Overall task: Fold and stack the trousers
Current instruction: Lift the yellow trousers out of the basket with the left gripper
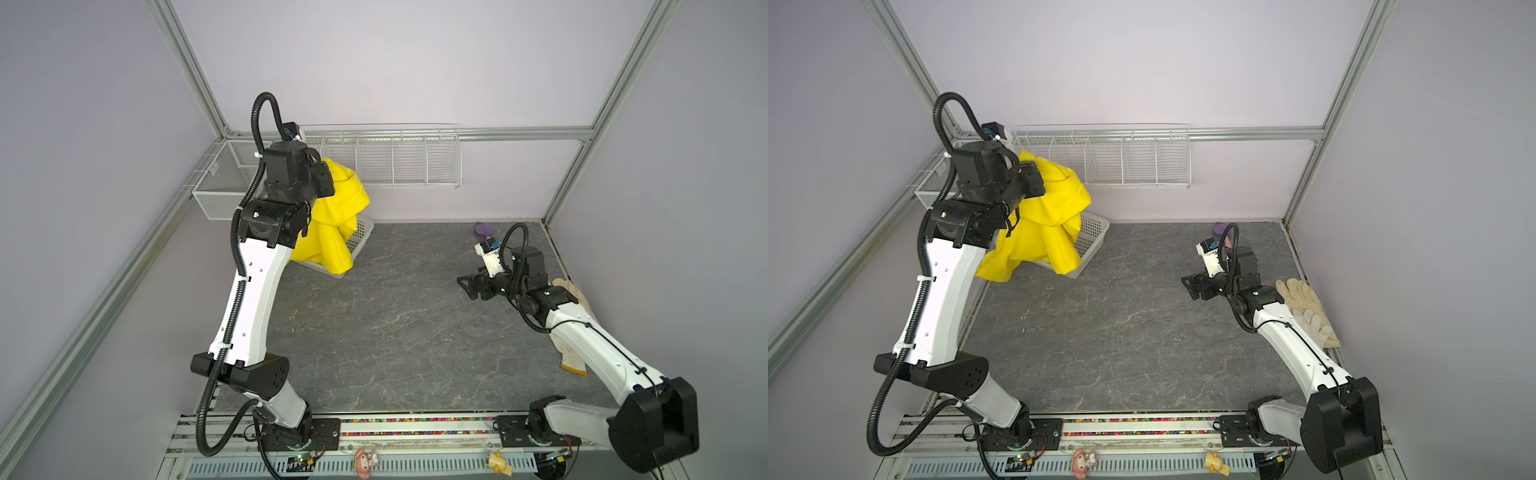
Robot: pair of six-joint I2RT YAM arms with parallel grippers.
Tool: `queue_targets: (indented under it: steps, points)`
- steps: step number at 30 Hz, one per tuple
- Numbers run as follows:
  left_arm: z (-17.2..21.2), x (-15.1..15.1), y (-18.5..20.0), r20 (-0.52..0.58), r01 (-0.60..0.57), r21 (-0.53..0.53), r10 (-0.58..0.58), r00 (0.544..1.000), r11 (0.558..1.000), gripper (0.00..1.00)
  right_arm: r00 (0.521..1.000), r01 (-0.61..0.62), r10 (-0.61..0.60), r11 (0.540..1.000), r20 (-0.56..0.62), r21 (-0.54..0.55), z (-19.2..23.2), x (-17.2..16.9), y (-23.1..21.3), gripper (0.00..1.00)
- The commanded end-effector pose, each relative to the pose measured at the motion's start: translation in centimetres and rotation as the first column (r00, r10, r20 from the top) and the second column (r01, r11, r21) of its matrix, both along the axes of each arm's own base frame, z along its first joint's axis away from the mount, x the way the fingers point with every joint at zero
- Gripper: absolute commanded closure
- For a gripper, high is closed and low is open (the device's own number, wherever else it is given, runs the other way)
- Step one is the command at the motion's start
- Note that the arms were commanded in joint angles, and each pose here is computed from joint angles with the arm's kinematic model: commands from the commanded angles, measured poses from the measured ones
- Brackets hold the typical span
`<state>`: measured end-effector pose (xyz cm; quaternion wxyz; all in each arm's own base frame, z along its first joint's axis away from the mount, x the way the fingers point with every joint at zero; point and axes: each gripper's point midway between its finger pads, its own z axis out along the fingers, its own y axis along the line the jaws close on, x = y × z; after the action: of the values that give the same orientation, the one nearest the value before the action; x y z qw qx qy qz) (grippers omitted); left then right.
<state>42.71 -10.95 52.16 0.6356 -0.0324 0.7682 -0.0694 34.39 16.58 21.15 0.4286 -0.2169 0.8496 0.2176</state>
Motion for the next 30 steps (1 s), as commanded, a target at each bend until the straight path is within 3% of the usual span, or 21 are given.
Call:
queue_targets:
  steps: [1, 4, 6, 8, 12, 14, 17, 19, 22, 23, 25, 28, 30]
  points:
    - [9.0, -5.1, -0.4, 0.247, 0.041, -0.046, -0.028, 0.969, 0.998, 1.0, 1.0, -0.017, 0.017, 0.999, 0.011, 0.027, 0.0, 0.1, 0.7, 0.12]
    - [11.5, -8.4, -2.9, 0.301, 0.182, -0.089, -0.148, 0.942, 0.979, 1.0, 1.0, -0.011, 0.01, 1.0, 0.022, 0.013, 0.3, 0.2, 0.5, 0.12]
    - [12.3, -10.5, -4.7, 0.324, 0.316, -0.127, -0.262, 0.909, 0.94, 1.0, 0.999, 0.0, 0.0, 1.0, 0.035, -0.003, 0.6, 0.4, 0.2, 0.12]
    - [12.4, -12.1, -6.3, 0.331, 0.435, -0.199, -0.358, 0.873, 0.878, 1.0, 0.999, 0.01, -0.01, 1.0, 0.049, -0.007, 1.2, 0.6, -0.2, 0.12]
    - [10.8, -14.4, -10.0, 0.327, 0.613, -0.343, -0.522, 0.788, 0.712, 1.0, 0.996, 0.021, -0.022, 1.0, 0.081, 0.011, 2.9, 0.7, -1.0, 0.12]
    - [7.9, -14.2, -11.1, 0.269, 0.615, -0.412, -0.555, 0.787, 0.672, 1.0, 0.995, 0.003, -0.004, 1.0, 0.097, 0.016, 3.7, 0.2, -1.1, 0.12]
    - [0.0, -12.7, -12.0, 0.123, 0.532, -0.526, -0.56, 0.819, 0.663, 1.0, 0.99, -0.071, 0.07, 0.997, 0.122, 0.011, 4.5, -1.5, -0.7, 0.12]
    - [-6.1, -12.1, -13.5, 0.045, 0.492, -0.621, -0.599, 0.8, 0.61, 1.0, 0.983, -0.136, 0.134, 0.991, 0.126, 0.007, 4.5, -2.9, -0.1, 0.12]
    - [-14.4, -11.7, -14.4, -0.077, 0.395, -0.705, -0.618, 0.783, 0.589, 1.0, 0.972, -0.211, 0.209, 0.978, 0.111, 0.007, 3.8, -4.7, 0.5, 0.12]
    - [-16.2, -11.9, -14.5, -0.102, 0.392, -0.7, -0.626, 0.773, 0.598, 1.0, 0.966, -0.238, 0.237, 0.971, 0.1, -0.002, 3.3, -5.3, 0.9, 0.12]
    - [-21.7, -11.5, -11.9, -0.258, 0.265, -0.632, -0.521, 0.814, 0.728, 1.0, 0.961, -0.267, 0.268, 0.963, 0.073, -0.025, 2.0, -6.3, 1.3, 0.12]
    - [-28.7, -11.4, -5.9, -0.451, 0.013, -0.526, -0.291, 0.844, 0.851, 1.0, 0.965, -0.262, 0.262, 0.965, 0.026, -0.016, 0.0, -6.6, 1.7, 0.12]
    - [-32.2, -12.5, -2.5, -0.548, -0.125, -0.45, -0.163, 0.82, 0.884, 1.0, 0.968, -0.249, 0.249, 0.968, -0.001, -0.001, -1.1, -6.4, 2.1, 0.11]
